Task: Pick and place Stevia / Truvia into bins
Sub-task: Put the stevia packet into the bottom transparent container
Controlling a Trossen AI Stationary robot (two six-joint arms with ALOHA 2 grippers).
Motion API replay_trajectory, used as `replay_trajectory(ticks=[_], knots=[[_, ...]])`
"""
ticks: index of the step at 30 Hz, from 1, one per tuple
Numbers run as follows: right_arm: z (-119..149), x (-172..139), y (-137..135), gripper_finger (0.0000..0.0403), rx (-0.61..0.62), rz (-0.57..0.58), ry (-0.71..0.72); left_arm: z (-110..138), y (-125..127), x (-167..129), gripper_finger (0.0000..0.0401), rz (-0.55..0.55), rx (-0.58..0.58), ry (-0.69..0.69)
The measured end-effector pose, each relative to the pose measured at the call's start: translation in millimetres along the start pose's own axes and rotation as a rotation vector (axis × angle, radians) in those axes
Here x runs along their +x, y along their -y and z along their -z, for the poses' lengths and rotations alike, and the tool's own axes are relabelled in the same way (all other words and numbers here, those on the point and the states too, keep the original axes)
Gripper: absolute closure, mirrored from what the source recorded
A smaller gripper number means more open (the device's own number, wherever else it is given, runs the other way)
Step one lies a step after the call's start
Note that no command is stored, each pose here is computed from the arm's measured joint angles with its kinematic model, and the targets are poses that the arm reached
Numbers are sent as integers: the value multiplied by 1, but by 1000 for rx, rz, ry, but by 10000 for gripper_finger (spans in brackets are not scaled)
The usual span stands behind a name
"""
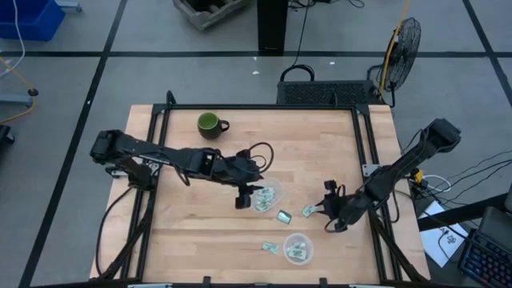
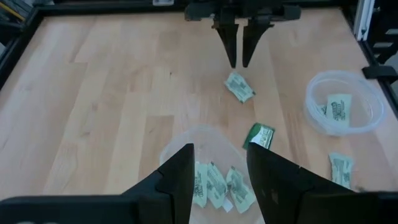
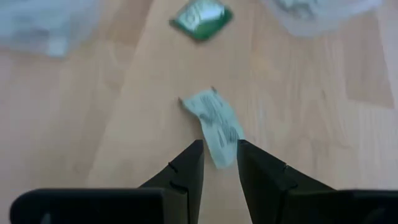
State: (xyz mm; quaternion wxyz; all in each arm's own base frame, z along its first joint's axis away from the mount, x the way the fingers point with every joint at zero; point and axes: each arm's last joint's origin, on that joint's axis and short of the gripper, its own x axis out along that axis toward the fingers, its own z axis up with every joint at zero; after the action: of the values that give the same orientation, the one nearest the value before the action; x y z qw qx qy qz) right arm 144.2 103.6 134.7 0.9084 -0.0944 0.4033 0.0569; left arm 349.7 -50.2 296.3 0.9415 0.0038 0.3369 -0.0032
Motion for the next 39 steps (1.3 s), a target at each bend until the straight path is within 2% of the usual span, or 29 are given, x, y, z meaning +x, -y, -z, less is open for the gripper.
replay_trajectory(ticks=[7,13,29,39], knots=[[6,10,-3,312,-23,20,-60,1,0,0,249,-1,0,-7],[11,19,-4,312,-99,44,-111,0,0,0,249,-2,1,-2],[7,23,-4,313,-151,79,-61,0,0,1,249,-1,1,-2],[1,23,-6,344,-179,62,-1,0,0,1,249,-1,1,-1]])
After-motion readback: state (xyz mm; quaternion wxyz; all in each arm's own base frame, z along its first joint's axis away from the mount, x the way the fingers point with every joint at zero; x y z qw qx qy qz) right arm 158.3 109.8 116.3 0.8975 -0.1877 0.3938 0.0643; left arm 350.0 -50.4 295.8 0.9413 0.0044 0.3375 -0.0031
